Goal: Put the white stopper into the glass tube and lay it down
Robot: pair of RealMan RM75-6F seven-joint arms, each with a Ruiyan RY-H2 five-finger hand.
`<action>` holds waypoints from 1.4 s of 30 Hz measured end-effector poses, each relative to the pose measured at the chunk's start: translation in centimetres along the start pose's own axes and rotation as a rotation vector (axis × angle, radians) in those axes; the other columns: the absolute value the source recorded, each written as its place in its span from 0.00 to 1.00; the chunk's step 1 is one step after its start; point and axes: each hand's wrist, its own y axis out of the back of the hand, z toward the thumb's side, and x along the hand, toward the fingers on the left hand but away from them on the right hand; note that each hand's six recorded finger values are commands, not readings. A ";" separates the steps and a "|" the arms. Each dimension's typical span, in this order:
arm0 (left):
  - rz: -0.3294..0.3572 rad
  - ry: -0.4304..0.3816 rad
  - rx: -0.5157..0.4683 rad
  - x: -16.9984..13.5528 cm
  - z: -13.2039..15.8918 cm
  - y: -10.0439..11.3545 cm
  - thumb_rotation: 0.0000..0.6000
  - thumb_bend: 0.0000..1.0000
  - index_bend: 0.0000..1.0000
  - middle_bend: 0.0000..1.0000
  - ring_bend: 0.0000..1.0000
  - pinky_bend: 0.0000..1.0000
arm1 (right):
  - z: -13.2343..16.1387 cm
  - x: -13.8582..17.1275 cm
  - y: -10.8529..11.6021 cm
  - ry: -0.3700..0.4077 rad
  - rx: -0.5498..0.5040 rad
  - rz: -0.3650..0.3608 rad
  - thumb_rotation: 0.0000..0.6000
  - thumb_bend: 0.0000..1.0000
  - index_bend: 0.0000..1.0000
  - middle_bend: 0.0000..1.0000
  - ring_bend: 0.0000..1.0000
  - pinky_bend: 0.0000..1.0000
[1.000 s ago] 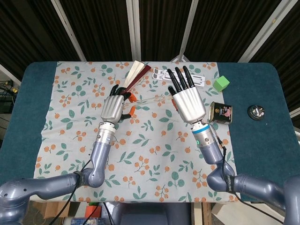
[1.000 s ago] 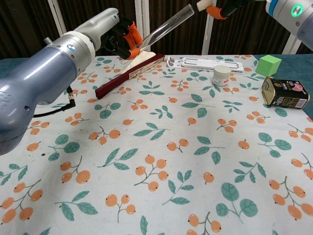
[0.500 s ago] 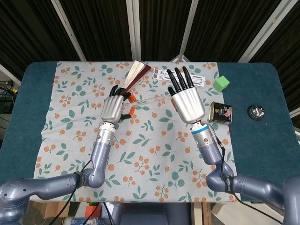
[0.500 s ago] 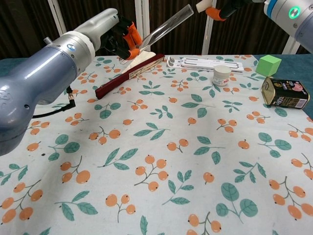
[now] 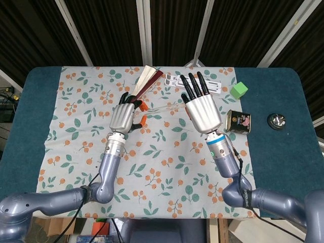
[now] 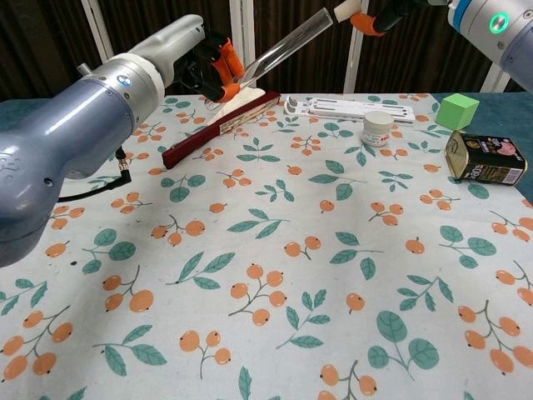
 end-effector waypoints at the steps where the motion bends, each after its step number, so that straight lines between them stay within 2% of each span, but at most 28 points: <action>1: 0.000 0.001 0.002 0.0 0.0 0.0 1.00 0.60 0.60 0.65 0.18 0.03 | 0.0 0.0 0.0 0.000 0.002 0.000 1.00 0.47 0.63 0.12 0.00 0.00; 15: -0.011 0.026 -0.013 -0.8 0.2 0.2 1.00 0.60 0.60 0.65 0.18 0.03 | -0.5 0.1 -0.1 -0.015 0.033 -0.005 1.00 0.47 0.63 0.12 0.00 0.00; 25: -0.024 0.092 -0.040 -1.4 -0.5 0.5 1.00 0.60 0.60 0.65 0.19 0.04 | -0.6 0.1 0.1 -0.013 0.042 -0.012 1.00 0.47 0.63 0.12 0.00 0.00; 33: -0.029 0.083 -0.037 -1.1 0.3 0.5 1.00 0.60 0.60 0.66 0.19 0.04 | 0.0 0.1 0.1 -0.002 0.040 -0.016 1.00 0.47 0.63 0.12 0.00 0.00; 42: -0.043 0.095 -0.021 -1.1 -0.1 0.2 1.00 0.60 0.60 0.66 0.19 0.04 | 0.4 0.0 0.2 0.009 0.041 -0.023 1.00 0.47 0.63 0.12 0.00 0.00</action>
